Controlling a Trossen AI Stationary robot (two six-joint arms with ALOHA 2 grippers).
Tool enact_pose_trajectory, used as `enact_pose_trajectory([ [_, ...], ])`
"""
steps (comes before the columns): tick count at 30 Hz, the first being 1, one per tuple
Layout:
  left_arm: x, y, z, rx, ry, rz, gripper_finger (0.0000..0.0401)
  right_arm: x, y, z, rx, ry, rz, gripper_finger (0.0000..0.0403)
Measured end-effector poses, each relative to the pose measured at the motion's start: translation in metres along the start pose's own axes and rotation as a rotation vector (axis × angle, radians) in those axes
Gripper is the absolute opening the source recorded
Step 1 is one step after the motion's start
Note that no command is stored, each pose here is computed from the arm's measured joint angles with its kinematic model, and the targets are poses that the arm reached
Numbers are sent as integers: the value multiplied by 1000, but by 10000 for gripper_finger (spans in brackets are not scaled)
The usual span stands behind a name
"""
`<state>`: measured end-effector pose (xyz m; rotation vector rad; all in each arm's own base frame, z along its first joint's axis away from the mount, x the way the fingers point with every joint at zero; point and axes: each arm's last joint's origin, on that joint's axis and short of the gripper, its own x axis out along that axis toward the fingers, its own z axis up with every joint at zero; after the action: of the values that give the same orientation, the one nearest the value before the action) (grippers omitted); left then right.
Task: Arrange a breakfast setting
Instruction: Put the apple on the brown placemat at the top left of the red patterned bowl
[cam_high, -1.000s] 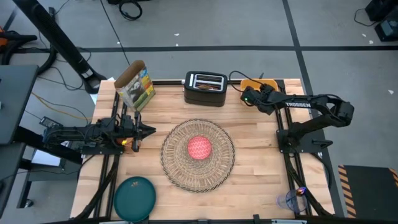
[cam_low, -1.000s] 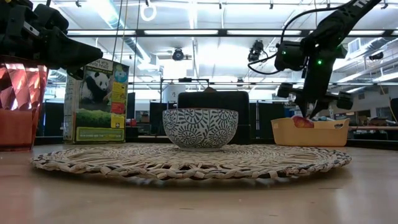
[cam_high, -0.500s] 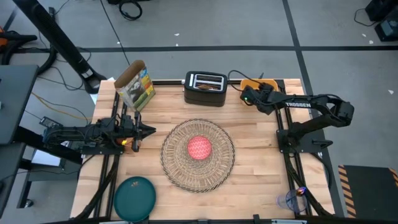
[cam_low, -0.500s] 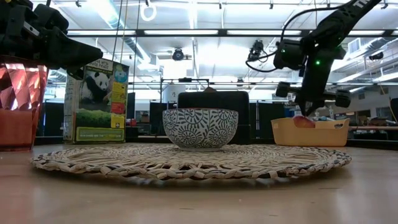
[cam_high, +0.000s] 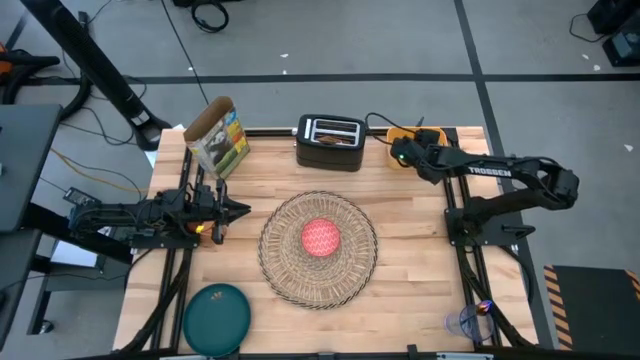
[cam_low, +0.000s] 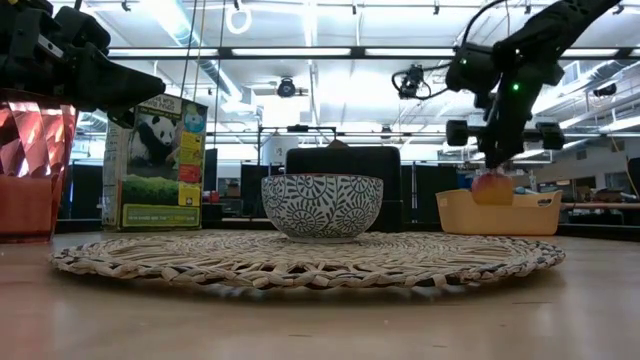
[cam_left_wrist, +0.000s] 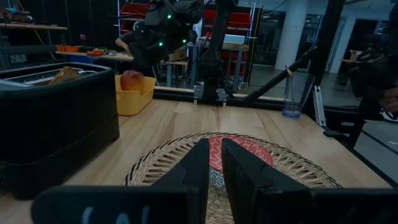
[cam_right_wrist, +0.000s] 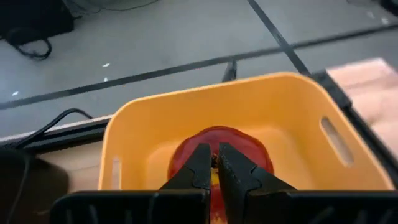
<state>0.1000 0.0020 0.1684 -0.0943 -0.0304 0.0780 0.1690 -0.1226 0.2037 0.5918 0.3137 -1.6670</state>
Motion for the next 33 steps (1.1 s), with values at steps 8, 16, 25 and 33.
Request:
enact_pose_trajectory([
  [8, 0, 0, 0, 0, 0, 0, 50, -28, 6, 10, -186, -41, 131, 16],
  [16, 0, 0, 0, 0, 0, 0, 50, -70, 18, 12, -311, -81, 319, 16],
  [25, 0, 0, 0, 0, 0, 0, 50, -114, 33, -14, -374, -59, 577, 16],
  [33, 0, 0, 0, 0, 0, 0, 50, -138, 60, -44, -379, -32, 794, 16],
])
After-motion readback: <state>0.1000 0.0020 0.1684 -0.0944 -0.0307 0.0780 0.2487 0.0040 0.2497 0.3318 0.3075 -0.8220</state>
